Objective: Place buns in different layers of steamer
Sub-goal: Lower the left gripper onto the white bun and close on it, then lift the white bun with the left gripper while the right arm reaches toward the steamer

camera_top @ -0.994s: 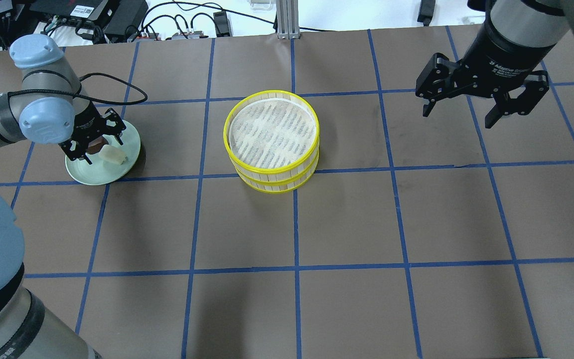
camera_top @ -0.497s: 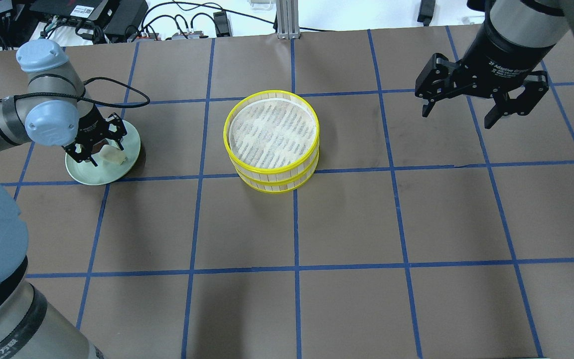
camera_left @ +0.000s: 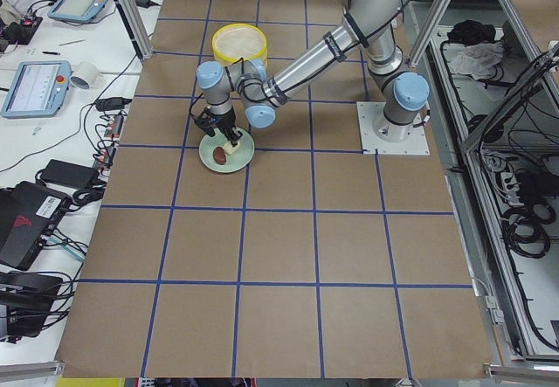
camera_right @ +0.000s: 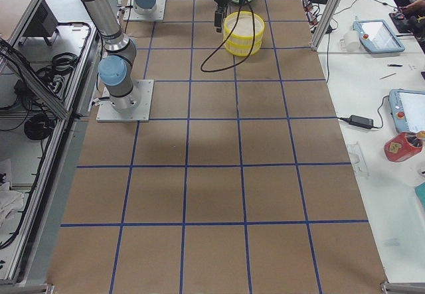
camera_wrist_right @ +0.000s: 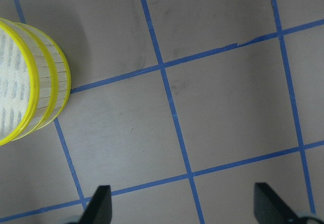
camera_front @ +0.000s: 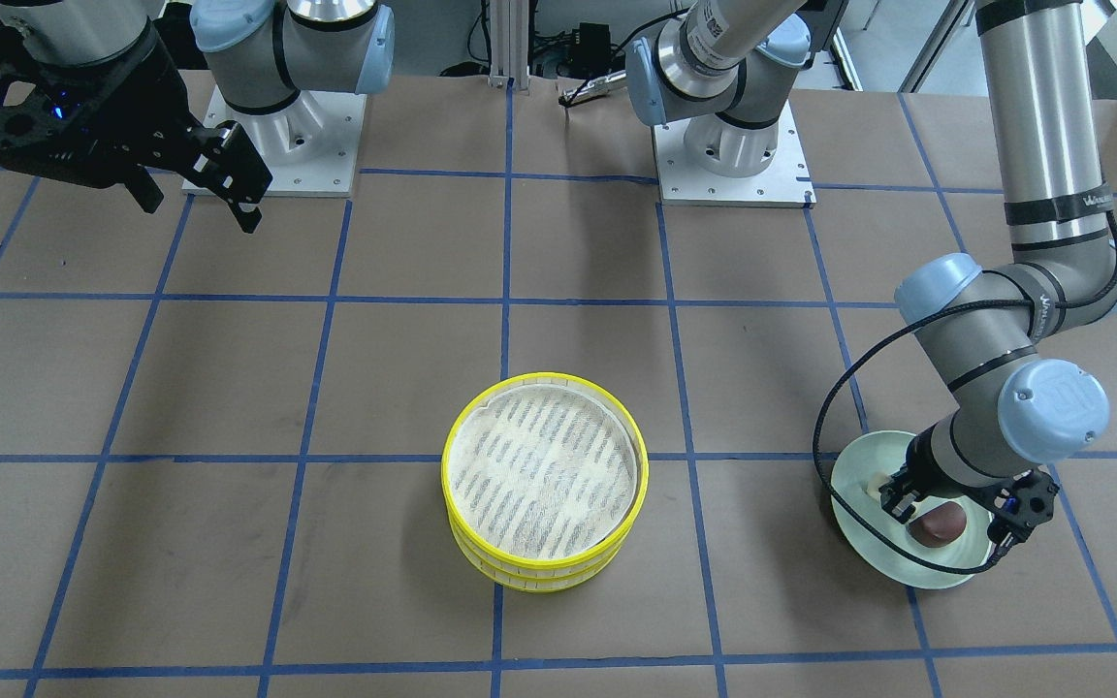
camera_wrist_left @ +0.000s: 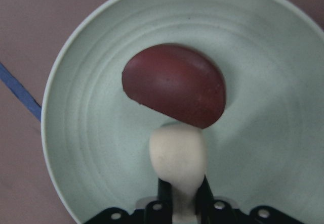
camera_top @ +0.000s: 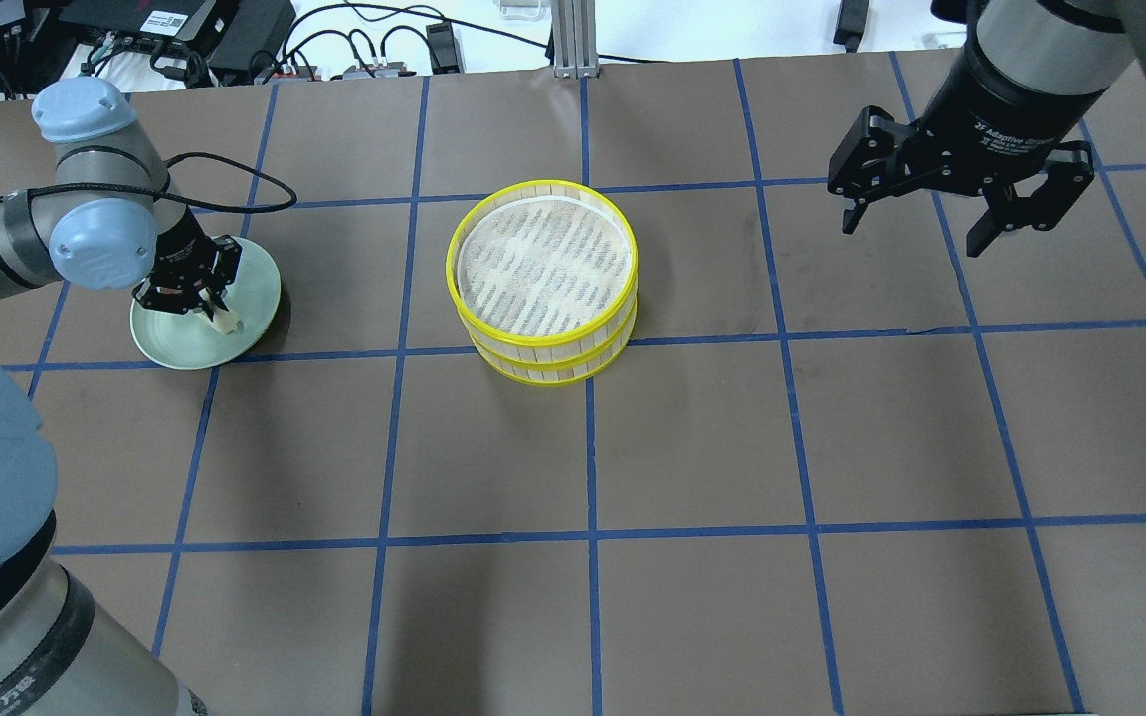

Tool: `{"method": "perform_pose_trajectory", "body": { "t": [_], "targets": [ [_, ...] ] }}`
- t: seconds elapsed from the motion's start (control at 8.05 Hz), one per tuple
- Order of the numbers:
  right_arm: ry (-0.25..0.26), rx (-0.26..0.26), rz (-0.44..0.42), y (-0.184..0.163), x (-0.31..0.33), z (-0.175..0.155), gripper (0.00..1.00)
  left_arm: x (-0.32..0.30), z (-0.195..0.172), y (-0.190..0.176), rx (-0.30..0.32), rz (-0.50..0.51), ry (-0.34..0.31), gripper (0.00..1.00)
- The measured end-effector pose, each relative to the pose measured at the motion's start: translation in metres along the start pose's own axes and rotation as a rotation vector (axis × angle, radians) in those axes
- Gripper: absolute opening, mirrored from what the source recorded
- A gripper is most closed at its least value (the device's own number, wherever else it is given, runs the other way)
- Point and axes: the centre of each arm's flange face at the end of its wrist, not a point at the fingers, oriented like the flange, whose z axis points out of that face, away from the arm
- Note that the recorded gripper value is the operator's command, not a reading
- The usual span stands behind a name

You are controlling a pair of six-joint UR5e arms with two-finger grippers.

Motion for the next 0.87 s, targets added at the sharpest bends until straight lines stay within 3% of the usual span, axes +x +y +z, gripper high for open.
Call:
{"method": "perform_pose_trajectory", "body": {
  "t": [0.37,0.87],
  "targets": [
    [0.0,0.002,-0.001,0.0,0.0,0.0,1.0,-0.007,-0.041,0.007,0.026,-0.007,0.018,0.0],
    [0.0,0.005,0.0,-0.001,0.0,-0.001,1.0,-0.005,-0.107,0.044,0.062,0.027,0.039,0.0]
  ]
}}
